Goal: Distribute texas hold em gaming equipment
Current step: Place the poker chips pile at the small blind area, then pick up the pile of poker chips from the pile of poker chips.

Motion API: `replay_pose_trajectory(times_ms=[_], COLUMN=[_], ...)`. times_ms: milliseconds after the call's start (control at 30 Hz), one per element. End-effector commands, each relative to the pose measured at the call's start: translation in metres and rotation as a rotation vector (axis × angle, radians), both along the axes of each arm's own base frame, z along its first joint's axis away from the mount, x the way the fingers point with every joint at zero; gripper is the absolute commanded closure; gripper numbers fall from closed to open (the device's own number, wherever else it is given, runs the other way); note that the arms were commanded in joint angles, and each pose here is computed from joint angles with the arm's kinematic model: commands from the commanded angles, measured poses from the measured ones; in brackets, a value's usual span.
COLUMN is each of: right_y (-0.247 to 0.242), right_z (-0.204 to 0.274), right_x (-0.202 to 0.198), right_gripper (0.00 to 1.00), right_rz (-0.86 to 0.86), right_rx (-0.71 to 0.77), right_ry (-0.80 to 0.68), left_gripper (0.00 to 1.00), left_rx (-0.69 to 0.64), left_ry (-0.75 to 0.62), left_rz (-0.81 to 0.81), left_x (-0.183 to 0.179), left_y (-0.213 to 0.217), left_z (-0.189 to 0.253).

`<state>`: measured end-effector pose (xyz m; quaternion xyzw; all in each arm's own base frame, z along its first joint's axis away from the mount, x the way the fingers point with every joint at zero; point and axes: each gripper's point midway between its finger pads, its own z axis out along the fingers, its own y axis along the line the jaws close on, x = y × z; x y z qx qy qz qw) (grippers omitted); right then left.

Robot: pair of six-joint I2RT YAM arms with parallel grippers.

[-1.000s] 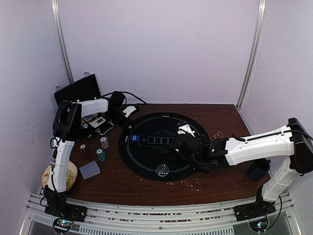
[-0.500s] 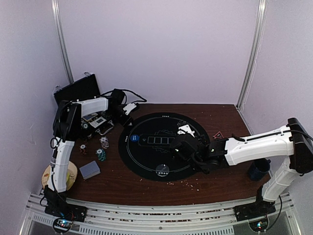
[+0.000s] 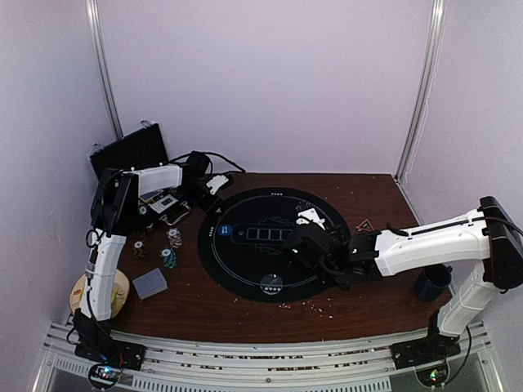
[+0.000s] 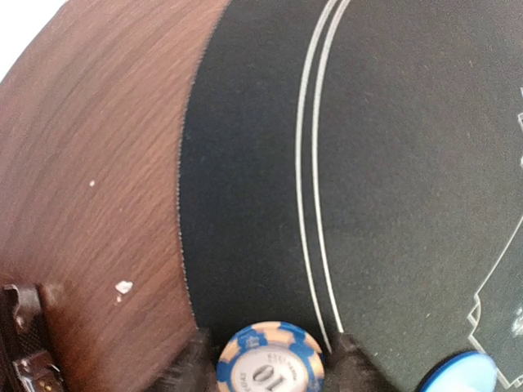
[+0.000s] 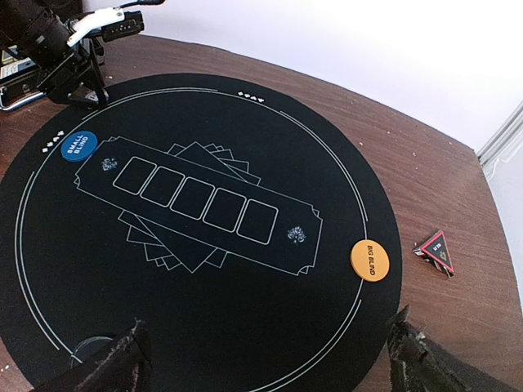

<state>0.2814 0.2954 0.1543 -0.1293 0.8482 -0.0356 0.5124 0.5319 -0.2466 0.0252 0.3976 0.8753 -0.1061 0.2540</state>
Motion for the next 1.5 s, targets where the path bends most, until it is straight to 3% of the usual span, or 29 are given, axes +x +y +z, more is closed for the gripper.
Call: replay_pose_trajectory(times_ms=[0, 167, 300, 433, 567, 700, 900, 1300, 1467], right_y=[-0.002, -0.003, -0.002, -0.001, -0.002, -0.001, 0.0, 0.004, 0.003], right_z=[0.001, 0.002, 0.001, 0.001, 0.003, 0.003, 0.004, 0.0, 0.003], right_x=[0.002, 0.002, 0.002, 0.002, 0.002, 0.001, 0.0, 0.0, -0.001], right_gripper=[0.0, 0.0, 0.0, 0.0, 0.0, 0.0, 0.0, 0.0, 0.0], right_rz=[-0.014, -0.015, -0.012, -0.01, -0.009, -0.002, 0.001, 0.013, 0.012], right_rx=[-0.003, 0.001, -0.004, -0.003, 0.001, 0.006, 0.01, 0.006, 0.013], right_ry=[-0.012, -0.013, -0.01, -0.009, -0.011, -0.009, -0.005, 0.006, 0.001], left_gripper=[0.36, 0.15, 0.04, 0.02, 0.02, 0.02, 0.02, 0.02, 0.08], left_rx=[0.005, -0.021, -0.077, -0.1, -0.029, 0.052, 0.05, 0.058, 0.054], left_ry=[-0.044, -0.096, -0.18, -0.267, -0.299, -0.274, -0.167, -0.072, -0.043], left_rz=[0.018, 0.019, 0.008, 0.003, 0.024, 0.074, 0.116, 0.179, 0.184], left_x=[0.013, 0.016, 0.014, 0.001, -0.026, -0.055, -0.093, -0.104, -0.107], left_y=[0.001, -0.001, -0.005, 0.001, 0.025, 0.054, 0.086, 0.126, 0.13], left_z=[0.006, 0.041, 0.101, 0.165, 0.184, 0.171, 0.136, 0.076, 0.063])
